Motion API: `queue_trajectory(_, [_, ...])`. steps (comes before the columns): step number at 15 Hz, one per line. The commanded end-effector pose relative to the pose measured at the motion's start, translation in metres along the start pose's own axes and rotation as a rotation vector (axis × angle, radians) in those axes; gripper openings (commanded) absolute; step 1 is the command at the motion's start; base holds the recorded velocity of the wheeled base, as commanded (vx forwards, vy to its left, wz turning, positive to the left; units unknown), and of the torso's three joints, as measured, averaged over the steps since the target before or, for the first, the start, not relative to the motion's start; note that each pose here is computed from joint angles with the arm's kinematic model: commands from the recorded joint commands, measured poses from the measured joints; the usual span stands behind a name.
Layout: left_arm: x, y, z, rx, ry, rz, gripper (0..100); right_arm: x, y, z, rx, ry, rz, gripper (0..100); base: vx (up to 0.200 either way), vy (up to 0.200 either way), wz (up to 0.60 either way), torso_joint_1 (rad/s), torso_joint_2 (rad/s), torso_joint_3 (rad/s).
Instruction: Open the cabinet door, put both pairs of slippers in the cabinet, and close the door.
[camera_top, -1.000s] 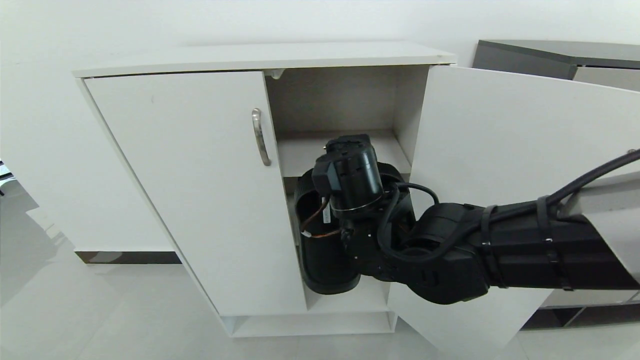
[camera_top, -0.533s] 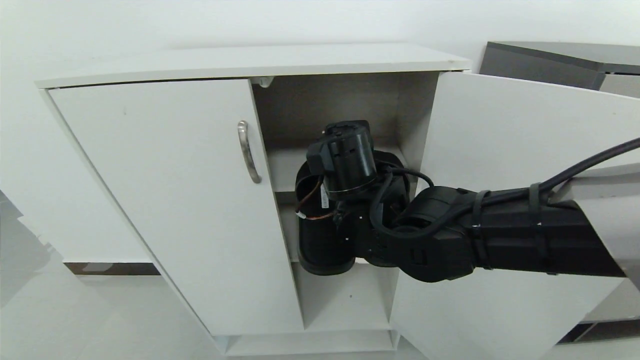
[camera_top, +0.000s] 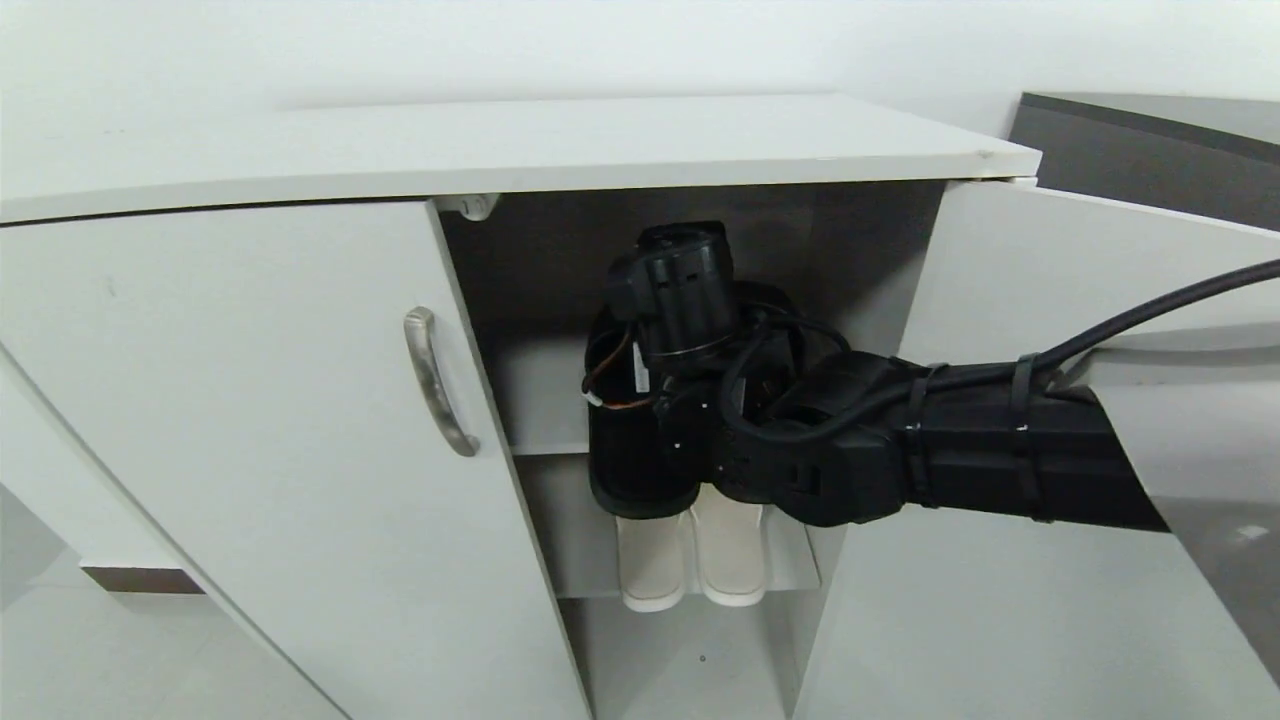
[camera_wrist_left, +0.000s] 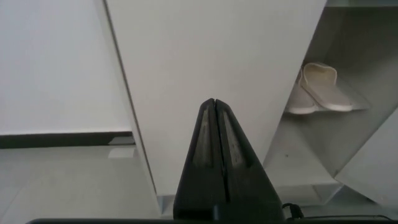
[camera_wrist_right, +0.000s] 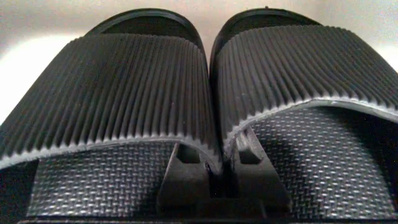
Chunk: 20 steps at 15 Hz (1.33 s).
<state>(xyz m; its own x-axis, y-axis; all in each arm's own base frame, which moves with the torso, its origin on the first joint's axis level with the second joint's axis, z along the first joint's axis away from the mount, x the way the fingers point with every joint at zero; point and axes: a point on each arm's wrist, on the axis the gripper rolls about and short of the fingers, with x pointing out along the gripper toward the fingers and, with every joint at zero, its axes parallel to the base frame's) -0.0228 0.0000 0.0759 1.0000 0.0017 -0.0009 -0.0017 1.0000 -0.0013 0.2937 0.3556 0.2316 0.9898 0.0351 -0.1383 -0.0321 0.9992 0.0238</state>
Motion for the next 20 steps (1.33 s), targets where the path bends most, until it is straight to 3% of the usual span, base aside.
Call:
queue_trajectory(1, [0.0, 0.0, 0.0, 0.0, 0.001, 0.001, 0, 0.019, 0.003, -0.002, 0.006, -0.012, -0.022, 0, 0.0, 0.0, 0.0, 0.0, 0.0, 0.0])
queue_trajectory(3, [0.0, 0.0, 0.0, 0.0, 0.001, 0.0, 0, 0.027, 0.003, -0.005, -0.009, 0.005, -0.037, 0, 0.0, 0.0, 0.0, 0.0, 0.0, 0.0])
queue_trajectory(8, [0.0, 0.0, 0.0, 0.0, 0.001, 0.001, 0, 0.053, 0.008, -0.057, -0.136, 0.12, -0.074, 0, 0.0, 0.0, 0.0, 0.0, 0.0, 0.0])
queue_trajectory(13, [0.0, 0.0, 0.0, -0.002, 0.001, 0.001, 0, 0.055, 0.009, -0.062, -0.147, 0.129, -0.076, 0, 0.0, 0.0, 0.0, 0.0, 0.0, 0.0])
queue_trajectory(14, [0.0, 0.0, 0.0, -0.002, 0.001, 0.0, 0, 0.054, 0.009, -0.061, -0.143, 0.127, -0.074, 100, 0.0, 0.0, 0.0, 0.0, 0.0, 0.0])
queue_trajectory(20, [0.0, 0.0, 0.0, -0.002, -0.001, 0.001, 0, 0.024, 0.005, -0.014, -0.02, 0.06, -0.037, 100, 0.0, 0.0, 0.0, 0.0, 0.0, 0.0])
